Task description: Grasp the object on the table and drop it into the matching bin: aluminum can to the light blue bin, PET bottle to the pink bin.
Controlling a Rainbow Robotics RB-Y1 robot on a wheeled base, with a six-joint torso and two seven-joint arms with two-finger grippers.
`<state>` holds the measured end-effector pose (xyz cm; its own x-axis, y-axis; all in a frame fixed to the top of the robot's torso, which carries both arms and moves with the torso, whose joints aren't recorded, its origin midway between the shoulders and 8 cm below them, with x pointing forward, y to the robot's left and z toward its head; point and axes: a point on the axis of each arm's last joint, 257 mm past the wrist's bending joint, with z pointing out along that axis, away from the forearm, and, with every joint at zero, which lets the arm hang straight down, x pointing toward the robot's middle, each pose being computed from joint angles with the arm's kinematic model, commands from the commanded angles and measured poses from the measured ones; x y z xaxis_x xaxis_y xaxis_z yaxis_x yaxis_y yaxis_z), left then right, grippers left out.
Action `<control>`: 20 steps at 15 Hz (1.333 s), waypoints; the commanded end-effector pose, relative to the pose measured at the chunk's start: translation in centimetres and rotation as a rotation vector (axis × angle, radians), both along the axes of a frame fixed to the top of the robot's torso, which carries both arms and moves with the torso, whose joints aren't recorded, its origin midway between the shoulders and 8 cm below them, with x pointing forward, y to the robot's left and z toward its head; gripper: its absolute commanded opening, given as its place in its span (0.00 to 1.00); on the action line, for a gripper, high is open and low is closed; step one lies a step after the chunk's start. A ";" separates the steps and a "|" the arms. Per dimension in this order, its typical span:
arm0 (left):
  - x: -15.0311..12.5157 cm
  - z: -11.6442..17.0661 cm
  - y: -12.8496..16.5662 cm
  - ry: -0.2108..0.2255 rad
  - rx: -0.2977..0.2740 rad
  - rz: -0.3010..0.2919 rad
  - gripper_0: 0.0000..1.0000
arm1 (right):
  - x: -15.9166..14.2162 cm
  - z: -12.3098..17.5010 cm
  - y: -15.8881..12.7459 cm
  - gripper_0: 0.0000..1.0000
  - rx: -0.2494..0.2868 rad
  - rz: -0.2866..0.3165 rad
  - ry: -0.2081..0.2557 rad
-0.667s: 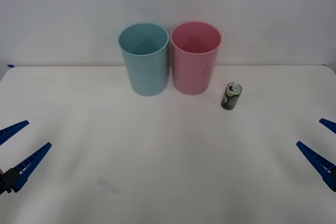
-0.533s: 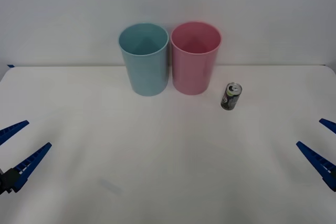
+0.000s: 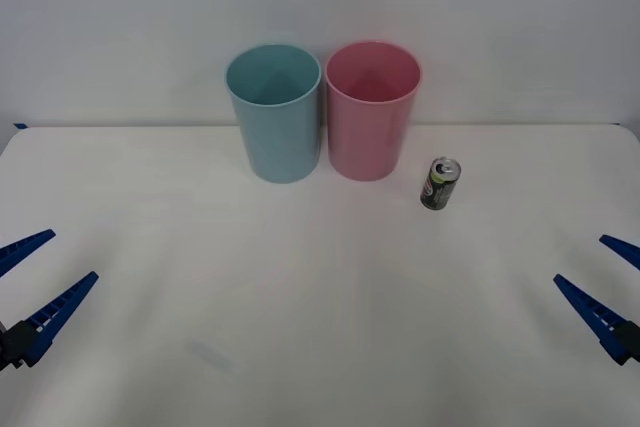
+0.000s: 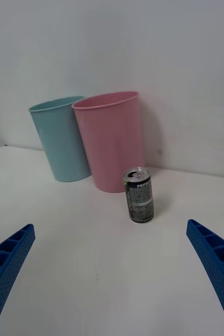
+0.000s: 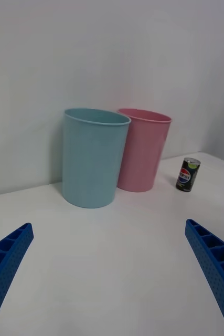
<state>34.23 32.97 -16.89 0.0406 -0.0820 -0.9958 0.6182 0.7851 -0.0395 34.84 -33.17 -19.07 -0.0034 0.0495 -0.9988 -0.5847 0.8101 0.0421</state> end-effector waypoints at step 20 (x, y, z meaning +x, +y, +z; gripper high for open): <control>0.0 0.0 0.0 0.000 0.000 0.000 1.00 | 13.1 -8.4 6.2 1.00 -0.088 -0.104 0.020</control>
<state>34.23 32.97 -16.89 0.0406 -0.0821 -0.9958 0.6182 0.7850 -0.0395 47.19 -27.27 -27.27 -0.0213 -0.0327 -0.9992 -0.5040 0.8636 -0.0175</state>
